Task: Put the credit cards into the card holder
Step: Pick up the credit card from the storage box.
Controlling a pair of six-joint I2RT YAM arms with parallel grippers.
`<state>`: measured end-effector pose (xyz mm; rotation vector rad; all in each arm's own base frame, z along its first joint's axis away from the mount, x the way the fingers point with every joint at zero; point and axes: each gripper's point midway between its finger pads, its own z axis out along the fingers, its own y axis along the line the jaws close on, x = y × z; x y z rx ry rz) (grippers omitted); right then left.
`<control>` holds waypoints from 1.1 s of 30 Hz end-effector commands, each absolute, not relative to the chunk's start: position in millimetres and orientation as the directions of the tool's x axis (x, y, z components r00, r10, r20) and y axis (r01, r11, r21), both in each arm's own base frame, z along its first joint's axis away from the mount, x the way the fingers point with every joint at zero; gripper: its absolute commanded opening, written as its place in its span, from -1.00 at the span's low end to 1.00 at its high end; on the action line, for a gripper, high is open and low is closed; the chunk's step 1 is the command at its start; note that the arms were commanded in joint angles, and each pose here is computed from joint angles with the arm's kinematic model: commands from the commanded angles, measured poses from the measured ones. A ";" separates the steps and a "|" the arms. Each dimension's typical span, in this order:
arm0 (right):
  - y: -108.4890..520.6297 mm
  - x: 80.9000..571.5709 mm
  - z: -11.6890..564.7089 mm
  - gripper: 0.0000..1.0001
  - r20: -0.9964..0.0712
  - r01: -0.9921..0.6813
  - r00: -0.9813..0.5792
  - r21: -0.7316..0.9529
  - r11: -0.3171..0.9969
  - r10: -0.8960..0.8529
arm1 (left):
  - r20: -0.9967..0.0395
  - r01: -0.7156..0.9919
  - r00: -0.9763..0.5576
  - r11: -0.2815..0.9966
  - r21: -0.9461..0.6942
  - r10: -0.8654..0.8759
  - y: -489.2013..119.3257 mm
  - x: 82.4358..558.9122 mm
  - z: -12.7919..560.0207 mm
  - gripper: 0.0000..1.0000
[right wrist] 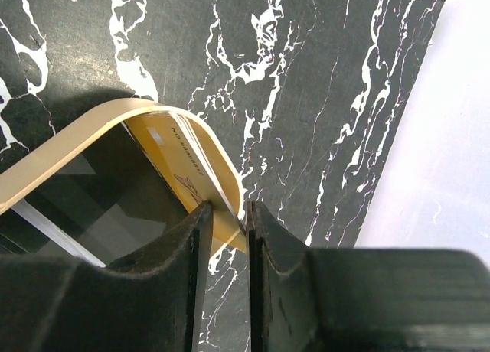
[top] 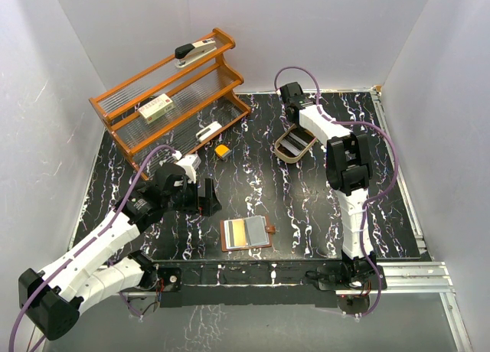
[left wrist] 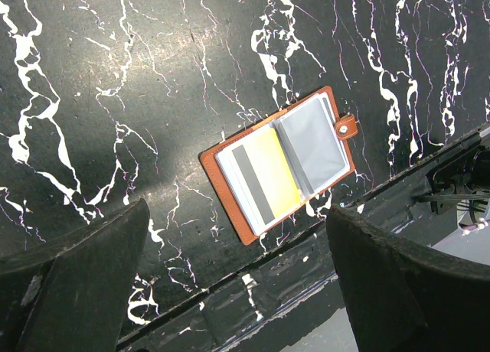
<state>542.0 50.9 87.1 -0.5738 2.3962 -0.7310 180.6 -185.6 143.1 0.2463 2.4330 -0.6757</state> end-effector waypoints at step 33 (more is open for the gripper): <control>53.8 547.6 115.5 -0.12 -0.415 -0.195 -0.719 -0.649 0.735 -0.557 | -0.609 0.333 -0.793 0.847 -0.415 0.013 -186.1 181.5 150.6 0.97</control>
